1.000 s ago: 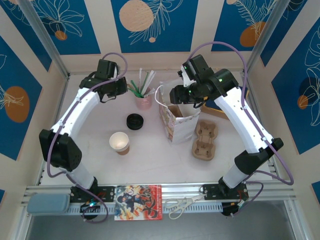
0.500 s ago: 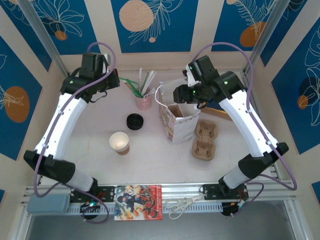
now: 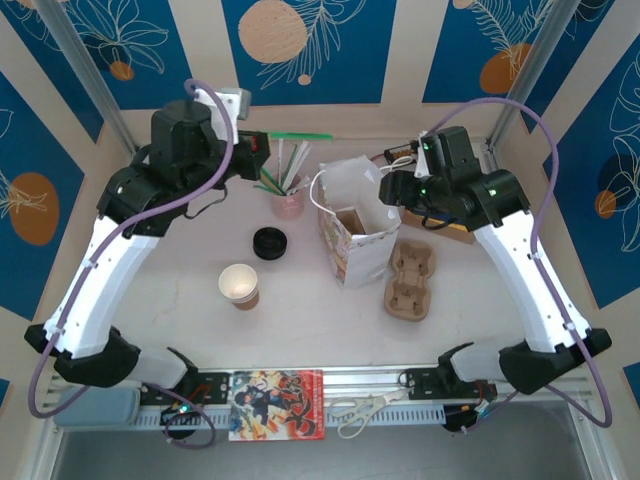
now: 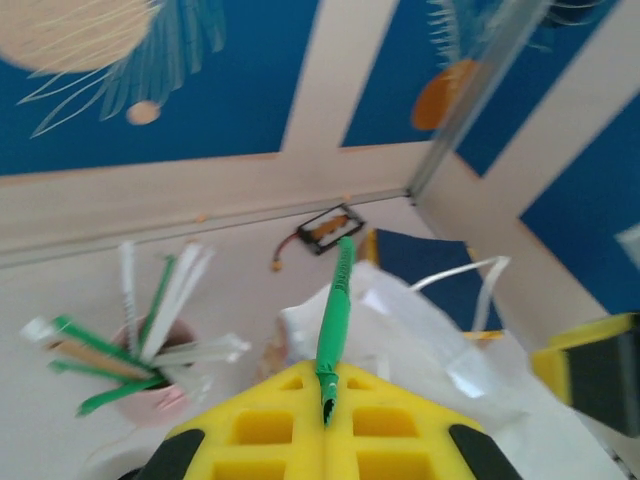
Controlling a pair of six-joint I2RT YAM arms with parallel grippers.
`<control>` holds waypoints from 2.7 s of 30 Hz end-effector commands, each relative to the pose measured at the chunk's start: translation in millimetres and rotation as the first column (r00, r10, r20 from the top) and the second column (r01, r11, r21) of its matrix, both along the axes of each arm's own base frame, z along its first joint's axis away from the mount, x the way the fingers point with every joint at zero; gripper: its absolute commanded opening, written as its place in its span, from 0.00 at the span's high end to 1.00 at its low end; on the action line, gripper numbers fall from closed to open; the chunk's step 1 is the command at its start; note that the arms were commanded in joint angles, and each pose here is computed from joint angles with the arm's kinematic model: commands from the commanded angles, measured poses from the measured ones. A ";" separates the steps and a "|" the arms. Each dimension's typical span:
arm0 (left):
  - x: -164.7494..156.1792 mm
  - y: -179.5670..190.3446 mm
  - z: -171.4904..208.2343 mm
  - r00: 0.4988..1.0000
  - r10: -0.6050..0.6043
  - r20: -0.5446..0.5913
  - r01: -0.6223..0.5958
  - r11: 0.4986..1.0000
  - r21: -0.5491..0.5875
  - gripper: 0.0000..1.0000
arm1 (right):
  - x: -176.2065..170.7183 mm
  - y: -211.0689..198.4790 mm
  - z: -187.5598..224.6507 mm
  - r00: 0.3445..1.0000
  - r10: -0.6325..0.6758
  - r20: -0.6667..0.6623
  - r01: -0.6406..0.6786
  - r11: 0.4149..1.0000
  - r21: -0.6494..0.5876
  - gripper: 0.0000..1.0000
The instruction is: Pack the takeout coffee
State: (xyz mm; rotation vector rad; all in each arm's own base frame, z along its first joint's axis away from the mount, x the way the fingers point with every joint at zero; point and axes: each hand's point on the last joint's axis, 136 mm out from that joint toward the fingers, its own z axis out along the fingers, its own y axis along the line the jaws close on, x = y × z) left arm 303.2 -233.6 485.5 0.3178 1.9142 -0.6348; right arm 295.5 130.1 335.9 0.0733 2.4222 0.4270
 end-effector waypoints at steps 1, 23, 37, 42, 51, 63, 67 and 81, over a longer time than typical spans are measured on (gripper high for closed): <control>-3.7 -28.0 8.5 0.996 -0.080 0.048 0.078 0.996 0.042 1.00 | -2.7 -15.0 6.9 0.997 -0.068 0.041 0.067 0.997 0.038 0.39; 3.5 -121.6 -126.7 0.957 -0.147 -0.250 0.242 0.880 0.409 0.92 | 20.7 -101.4 -53.5 0.940 -0.336 -0.062 0.339 0.940 0.037 0.32; 14.8 -108.9 -85.5 0.964 -0.151 -0.221 0.209 0.940 0.269 0.04 | 121.2 -161.8 -147.1 0.838 -0.494 -0.231 0.499 0.866 -0.038 0.26; 22.4 -78.5 -86.1 0.965 -0.090 -0.247 0.155 0.954 0.256 0.00 | 160.9 -173.9 -187.2 0.808 -0.502 -0.309 0.494 0.862 -0.109 0.23; 26.2 -36.4 -84.7 0.965 -0.009 -0.263 0.069 0.974 0.218 0.00 | 204.3 -194.0 -236.2 0.761 -0.523 -0.385 0.472 0.852 -0.224 0.17; 29.3 -17.9 -95.5 0.953 0.025 -0.303 0.031 0.983 0.180 0.00 | 198.6 -195.8 -271.8 0.742 -0.507 -0.438 0.412 0.861 -0.300 0.24; 28.1 -17.8 -97.1 0.950 0.025 -0.311 0.032 0.984 0.178 0.00 | 196.5 -195.1 -266.8 0.748 -0.509 -0.425 0.410 0.859 -0.308 0.37; 22.5 -17.3 -98.4 0.949 0.015 -0.316 0.034 0.988 0.149 0.00 | 180.3 -205.2 -221.5 0.771 -0.534 -0.348 0.453 0.843 -0.290 0.78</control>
